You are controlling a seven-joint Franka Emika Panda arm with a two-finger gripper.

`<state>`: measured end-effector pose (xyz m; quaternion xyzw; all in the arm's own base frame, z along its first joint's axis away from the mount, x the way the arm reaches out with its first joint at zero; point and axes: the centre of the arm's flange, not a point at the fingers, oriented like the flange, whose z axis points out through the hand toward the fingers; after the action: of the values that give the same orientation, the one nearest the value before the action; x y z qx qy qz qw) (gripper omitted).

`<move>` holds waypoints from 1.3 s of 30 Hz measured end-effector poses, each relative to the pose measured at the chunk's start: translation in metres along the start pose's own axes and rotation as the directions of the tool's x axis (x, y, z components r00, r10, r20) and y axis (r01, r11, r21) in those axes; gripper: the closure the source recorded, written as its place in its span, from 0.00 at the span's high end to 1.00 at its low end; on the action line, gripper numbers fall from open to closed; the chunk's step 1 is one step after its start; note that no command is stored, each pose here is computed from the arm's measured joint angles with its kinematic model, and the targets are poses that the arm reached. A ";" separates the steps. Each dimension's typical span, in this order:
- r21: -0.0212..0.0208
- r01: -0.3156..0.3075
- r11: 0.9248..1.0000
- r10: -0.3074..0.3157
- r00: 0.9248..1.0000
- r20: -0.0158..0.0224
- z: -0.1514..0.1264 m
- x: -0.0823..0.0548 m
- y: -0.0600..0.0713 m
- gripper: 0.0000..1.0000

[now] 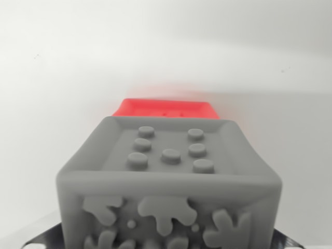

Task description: Destack cube

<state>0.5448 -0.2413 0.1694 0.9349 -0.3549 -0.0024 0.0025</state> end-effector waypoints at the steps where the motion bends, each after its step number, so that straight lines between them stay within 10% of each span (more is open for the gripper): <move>1: 0.000 0.000 1.000 0.000 1.000 0.000 0.000 0.000 0.000 0.00; 39: 0.005 -0.001 1.000 0.001 1.000 -0.002 -0.028 0.001 0.000 0.00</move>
<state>0.5457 -0.2418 0.1977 0.9348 -0.3553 -0.0004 0.0005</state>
